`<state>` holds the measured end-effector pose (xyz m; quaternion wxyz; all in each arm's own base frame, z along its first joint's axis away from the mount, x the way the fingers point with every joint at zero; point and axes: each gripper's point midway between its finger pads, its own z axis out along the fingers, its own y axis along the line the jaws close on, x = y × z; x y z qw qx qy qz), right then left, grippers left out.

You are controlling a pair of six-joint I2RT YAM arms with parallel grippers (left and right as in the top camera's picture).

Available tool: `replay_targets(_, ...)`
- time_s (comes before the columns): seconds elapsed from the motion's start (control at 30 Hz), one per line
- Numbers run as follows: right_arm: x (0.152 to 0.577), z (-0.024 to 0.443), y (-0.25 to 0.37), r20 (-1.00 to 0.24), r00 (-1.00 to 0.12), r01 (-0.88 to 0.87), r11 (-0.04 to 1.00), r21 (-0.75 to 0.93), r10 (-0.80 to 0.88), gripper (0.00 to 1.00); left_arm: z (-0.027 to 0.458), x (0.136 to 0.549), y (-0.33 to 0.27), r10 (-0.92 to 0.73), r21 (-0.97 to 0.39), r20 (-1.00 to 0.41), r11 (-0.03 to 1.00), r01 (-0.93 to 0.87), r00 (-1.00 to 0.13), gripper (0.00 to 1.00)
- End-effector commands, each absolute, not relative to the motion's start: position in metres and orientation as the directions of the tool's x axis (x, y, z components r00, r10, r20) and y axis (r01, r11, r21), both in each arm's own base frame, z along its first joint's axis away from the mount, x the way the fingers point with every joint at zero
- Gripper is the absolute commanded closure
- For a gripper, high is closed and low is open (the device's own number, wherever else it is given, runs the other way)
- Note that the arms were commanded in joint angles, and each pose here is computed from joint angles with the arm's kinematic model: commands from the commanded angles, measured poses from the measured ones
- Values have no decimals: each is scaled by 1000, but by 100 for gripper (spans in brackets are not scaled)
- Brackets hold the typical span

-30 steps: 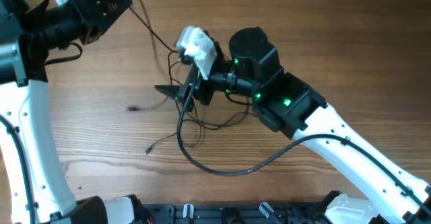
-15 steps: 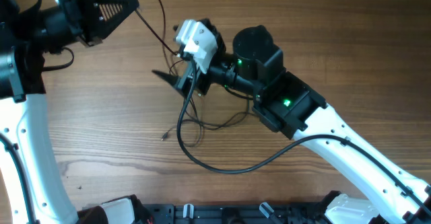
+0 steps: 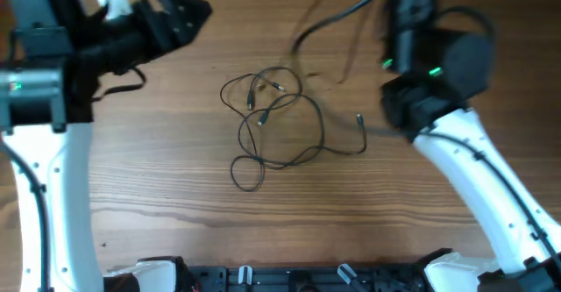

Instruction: Untangle cables

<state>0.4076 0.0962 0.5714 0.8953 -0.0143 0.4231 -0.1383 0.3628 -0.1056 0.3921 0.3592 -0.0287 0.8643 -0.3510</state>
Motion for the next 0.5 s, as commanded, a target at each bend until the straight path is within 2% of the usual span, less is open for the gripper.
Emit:
replay_targets(0.0,423,574,23,-723,541,406,886,-223,-430,92,379,367,-117,-114,-351,-735,907,232,-669,2)
replay_targets(0.07,424,577,-26,-700,548,470,861,-195,-458,91,372,365,-132,-36,-263,-750,932,248,-660,2)
replay_targets(0.1,419,579,-59,-689,547,527,835,-159,-476,93,368,362,-146,42,-208,-757,930,302,-652,2)
replay_targets(0.2,418,572,-116,-688,506,599,786,-154,-521,95,363,356,-167,131,-163,-758,910,380,-639,3)
replay_targets(0.27,426,548,-167,-758,443,620,774,-126,-478,96,363,353,-173,141,-163,-758,904,395,-636,2)
replay_targets(0.37,437,487,-244,-905,358,606,795,39,-229,96,363,353,-173,110,-189,-752,908,373,-650,1)
replay_targets(0.43,433,436,-294,-951,308,629,754,188,-19,96,363,353,-173,110,-189,-752,908,373,-650,1)
replay_targets(0.47,425,404,-317,-958,271,670,696,259,95,96,362,353,-173,110,-189,-752,909,372,-651,1)
